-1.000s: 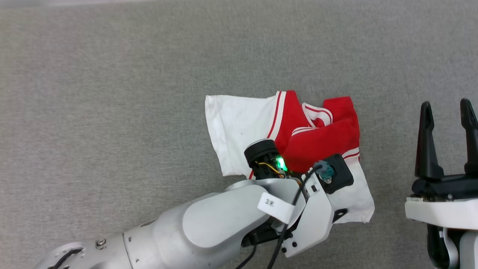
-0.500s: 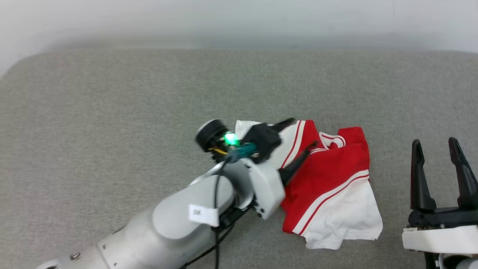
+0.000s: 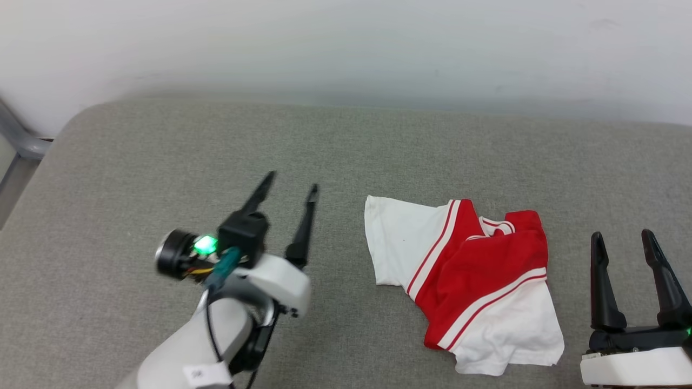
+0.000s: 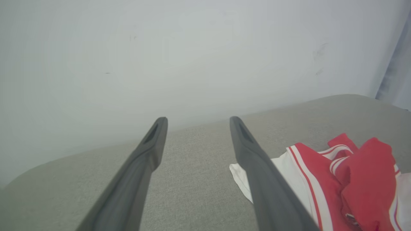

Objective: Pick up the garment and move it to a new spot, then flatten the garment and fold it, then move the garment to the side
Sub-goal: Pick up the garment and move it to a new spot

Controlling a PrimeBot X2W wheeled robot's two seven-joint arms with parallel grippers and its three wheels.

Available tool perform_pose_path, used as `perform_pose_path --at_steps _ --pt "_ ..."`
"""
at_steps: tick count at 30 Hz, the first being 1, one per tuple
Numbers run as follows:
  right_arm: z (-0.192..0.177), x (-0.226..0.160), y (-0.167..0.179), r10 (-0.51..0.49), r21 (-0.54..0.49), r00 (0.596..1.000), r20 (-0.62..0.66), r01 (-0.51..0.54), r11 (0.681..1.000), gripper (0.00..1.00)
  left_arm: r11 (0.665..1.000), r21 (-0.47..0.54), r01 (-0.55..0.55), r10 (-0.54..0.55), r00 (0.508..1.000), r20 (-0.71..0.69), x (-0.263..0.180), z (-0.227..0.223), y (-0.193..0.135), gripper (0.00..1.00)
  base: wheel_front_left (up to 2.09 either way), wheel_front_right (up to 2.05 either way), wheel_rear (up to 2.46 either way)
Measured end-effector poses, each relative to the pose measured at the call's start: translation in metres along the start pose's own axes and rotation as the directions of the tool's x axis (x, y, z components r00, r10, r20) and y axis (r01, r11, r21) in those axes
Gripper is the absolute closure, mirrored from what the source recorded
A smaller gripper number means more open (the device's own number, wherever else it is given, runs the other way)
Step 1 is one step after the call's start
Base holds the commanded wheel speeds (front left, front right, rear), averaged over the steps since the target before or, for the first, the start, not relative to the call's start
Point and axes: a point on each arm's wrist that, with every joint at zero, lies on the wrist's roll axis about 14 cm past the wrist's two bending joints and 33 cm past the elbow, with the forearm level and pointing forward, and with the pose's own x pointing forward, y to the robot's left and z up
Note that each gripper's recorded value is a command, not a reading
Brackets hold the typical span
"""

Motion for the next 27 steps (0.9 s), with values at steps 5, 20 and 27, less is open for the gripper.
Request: perform_pose_path --at_steps 5,20,27 --pt "0.001 -0.003 0.004 0.011 0.003 1.0 -0.001 -0.011 1.0 0.0 0.986 0.002 -0.166 0.166 0.985 0.048 -0.027 0.01 0.04 0.0 0.0 0.0 0.0" --pt "0.0 -0.019 -0.006 -0.023 0.019 1.0 -0.016 0.023 1.0 0.0 0.935 0.033 -0.352 0.351 0.936 0.037 -0.096 -0.009 0.072 0.0 0.0 0.0 0.0" --pt "-0.009 -0.028 -0.005 -0.025 0.029 0.998 -0.052 0.026 0.999 0.0 0.941 0.029 -0.338 0.338 0.941 -0.002 -0.11 -0.023 0.068 0.0 0.0 0.0 0.0"
